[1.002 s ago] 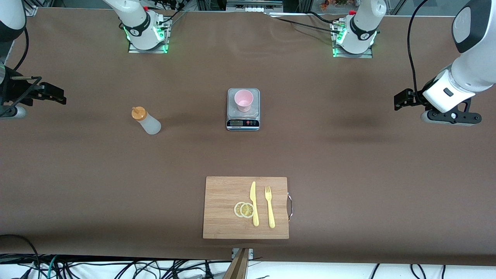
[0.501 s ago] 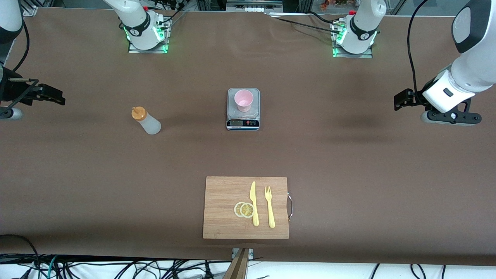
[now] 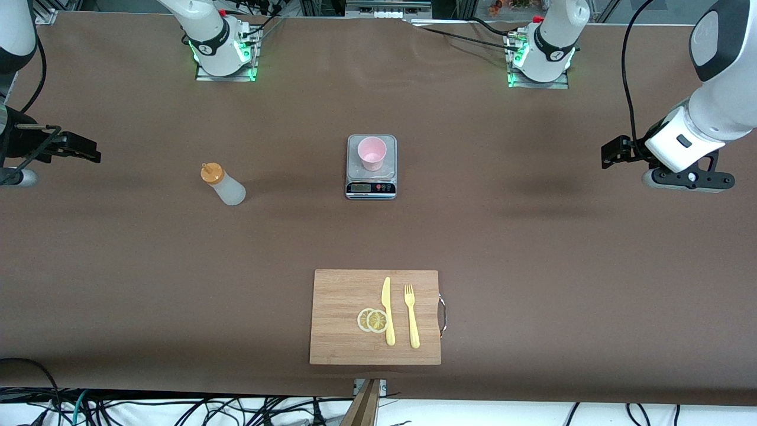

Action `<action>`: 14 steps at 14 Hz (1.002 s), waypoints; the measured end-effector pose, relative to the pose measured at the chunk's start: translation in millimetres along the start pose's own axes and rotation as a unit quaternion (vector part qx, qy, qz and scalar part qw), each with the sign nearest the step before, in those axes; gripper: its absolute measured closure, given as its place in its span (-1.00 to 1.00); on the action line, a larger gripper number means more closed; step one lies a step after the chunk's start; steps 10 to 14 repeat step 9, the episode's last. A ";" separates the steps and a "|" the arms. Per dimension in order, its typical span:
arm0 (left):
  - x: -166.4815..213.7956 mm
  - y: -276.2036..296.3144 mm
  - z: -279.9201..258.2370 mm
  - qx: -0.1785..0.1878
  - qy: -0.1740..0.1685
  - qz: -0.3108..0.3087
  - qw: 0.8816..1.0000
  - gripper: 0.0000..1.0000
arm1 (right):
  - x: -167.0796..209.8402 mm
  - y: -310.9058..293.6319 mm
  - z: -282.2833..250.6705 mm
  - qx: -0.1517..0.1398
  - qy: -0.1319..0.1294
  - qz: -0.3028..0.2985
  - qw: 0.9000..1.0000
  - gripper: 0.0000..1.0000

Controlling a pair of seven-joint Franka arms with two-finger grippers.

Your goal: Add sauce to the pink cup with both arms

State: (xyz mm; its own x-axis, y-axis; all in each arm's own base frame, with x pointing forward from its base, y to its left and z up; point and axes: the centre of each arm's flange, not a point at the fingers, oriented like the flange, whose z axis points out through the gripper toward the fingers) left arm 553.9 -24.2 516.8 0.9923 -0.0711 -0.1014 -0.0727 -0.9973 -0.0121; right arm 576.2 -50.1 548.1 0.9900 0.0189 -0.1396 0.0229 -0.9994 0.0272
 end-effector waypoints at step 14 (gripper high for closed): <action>0.0 0.0 0.0 0.000 0.000 0.000 1.000 -1.00 | -0.5 4.7 0.2 0.000 0.000 0.004 1.000 -1.00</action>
